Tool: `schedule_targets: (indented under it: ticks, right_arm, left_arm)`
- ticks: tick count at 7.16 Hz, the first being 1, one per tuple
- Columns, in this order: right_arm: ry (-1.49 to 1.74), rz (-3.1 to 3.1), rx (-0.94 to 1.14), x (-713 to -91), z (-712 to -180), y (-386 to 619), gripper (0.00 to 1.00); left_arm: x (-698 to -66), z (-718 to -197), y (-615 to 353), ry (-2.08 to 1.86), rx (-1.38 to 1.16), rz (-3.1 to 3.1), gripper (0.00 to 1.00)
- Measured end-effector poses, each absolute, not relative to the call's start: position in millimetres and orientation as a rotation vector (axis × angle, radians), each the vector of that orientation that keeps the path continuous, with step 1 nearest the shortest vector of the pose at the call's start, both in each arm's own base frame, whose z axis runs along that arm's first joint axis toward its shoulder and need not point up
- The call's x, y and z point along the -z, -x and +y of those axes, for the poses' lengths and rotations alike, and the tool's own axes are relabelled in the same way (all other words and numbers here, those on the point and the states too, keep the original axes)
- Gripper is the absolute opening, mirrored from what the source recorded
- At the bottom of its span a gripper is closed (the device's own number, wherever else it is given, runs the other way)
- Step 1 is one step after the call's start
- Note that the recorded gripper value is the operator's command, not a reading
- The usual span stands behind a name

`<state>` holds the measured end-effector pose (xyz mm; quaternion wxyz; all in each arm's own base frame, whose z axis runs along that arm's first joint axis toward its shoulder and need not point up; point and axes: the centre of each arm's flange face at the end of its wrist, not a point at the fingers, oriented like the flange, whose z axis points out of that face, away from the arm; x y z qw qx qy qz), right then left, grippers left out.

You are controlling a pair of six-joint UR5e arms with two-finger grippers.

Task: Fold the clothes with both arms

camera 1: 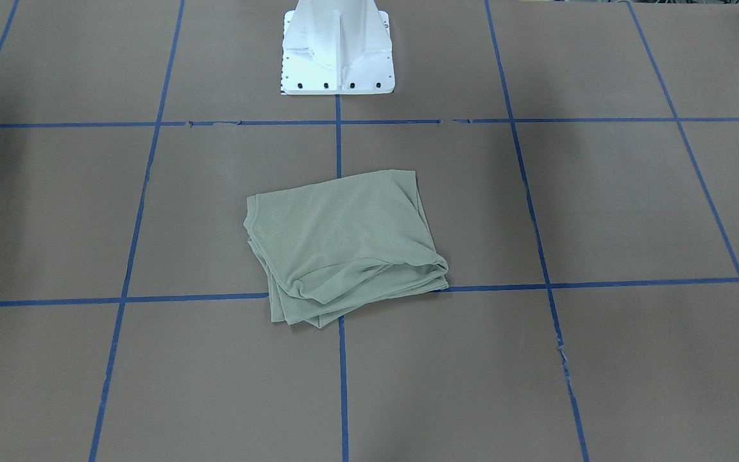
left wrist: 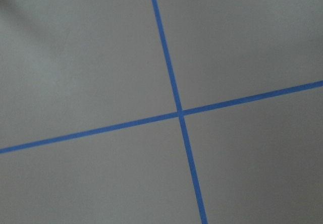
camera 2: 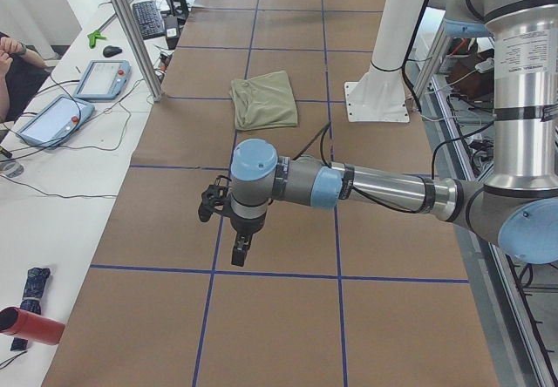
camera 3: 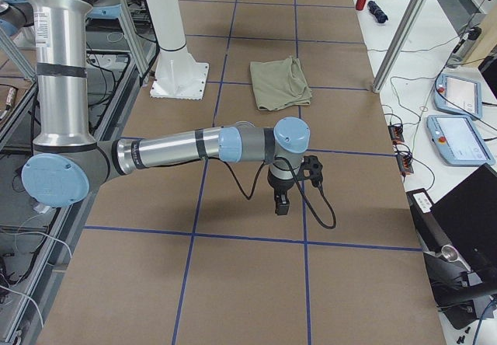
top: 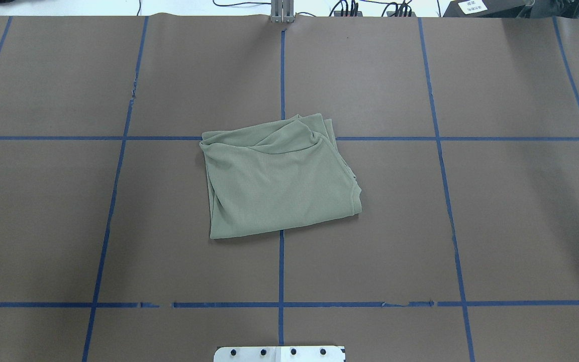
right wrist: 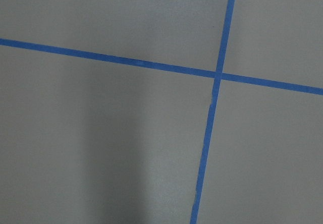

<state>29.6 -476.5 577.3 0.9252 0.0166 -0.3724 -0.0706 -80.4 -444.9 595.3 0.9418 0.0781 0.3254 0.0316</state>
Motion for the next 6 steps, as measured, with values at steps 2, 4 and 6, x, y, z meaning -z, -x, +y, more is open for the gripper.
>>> schedule_targets:
  ticks: [2, 4, 6]
  right_arm:
    - [-0.027, -0.766, 0.141, -580.9, -473.8, -30.1, 1.0]
    - [-0.022, -0.766, 0.139, -583.2, -472.3, -30.2, 1.0]
    - [-0.018, -0.766, 0.137, -585.3, -470.0, -30.4, 1.0]
  left_arm:
    - [-606.6, -432.0, 79.2, -0.119, -0.049, 0.683, 1.0]
    - [-609.8, -430.3, 75.3, -0.103, -0.042, 0.725, 1.0]
    - [-609.5, -430.6, 74.5, -0.108, -0.044, 0.734, 1.0]
